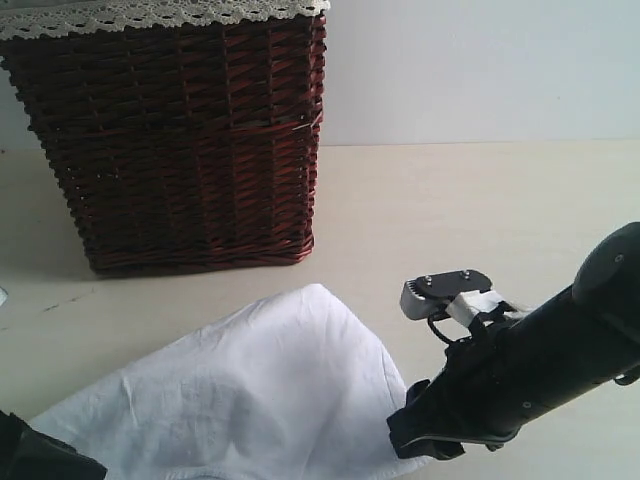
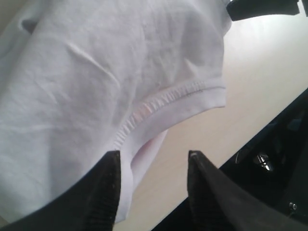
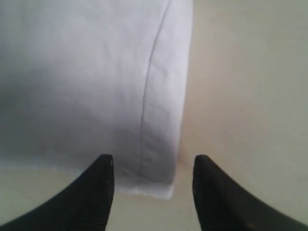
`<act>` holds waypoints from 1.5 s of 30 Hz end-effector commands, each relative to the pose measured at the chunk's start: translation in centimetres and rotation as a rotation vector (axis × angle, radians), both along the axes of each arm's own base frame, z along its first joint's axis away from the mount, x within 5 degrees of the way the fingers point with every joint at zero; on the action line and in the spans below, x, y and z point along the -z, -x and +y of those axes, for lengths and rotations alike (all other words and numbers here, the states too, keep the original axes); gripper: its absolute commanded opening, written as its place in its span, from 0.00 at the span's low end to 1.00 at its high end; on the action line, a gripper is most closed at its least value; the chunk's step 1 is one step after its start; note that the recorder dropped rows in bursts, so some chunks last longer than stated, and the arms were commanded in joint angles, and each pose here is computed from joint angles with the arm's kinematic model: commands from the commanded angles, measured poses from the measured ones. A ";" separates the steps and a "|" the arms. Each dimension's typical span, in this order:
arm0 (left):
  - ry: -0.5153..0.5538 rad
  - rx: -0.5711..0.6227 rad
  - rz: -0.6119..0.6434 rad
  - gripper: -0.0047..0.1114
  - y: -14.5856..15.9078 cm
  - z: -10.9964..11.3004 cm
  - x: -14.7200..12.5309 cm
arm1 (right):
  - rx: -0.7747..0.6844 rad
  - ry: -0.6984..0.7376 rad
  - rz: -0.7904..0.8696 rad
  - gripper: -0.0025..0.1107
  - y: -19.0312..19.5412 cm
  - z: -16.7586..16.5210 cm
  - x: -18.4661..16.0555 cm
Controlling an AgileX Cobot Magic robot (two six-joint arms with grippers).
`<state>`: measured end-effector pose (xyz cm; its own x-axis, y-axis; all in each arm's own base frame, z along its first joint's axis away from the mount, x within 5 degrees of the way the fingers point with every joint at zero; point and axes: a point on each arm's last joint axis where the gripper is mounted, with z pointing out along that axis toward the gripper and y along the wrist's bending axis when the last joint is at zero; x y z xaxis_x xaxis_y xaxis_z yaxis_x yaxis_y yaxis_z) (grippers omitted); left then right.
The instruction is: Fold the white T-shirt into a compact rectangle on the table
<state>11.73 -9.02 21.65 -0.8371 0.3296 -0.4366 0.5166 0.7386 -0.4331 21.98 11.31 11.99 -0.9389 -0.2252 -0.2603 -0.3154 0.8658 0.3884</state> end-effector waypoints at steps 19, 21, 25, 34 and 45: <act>0.307 0.127 -0.179 0.43 -0.2 -2.1 -2.7 | -0.224 -0.457 -0.601 0.02 -2.3 3.4 -21.3; 0.385 0.143 -0.235 0.47 -0.3 -2.5 -3.4 | -0.214 -0.462 -0.578 0.02 -2.5 3.5 -21.0; 0.417 0.209 -0.375 0.49 0.1 -2.5 -4.5 | -0.213 -0.467 -0.519 0.02 -3.1 3.9 -19.9; 0.266 0.254 -0.657 0.49 0.9 -1.2 -7.4 | -0.537 -0.652 -0.322 0.02 -2.3 5.7 -18.3; 0.198 0.218 -0.728 0.49 0.2 -0.8 -7.4 | -0.543 -0.798 -0.400 0.02 -3.0 6.4 -21.3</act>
<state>11.30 -9.79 28.56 -0.2605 0.3462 -0.9012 0.8576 0.5117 -0.0513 24.79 17.52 33.03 -0.5591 -0.2367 -0.7946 -0.8286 0.1251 0.5457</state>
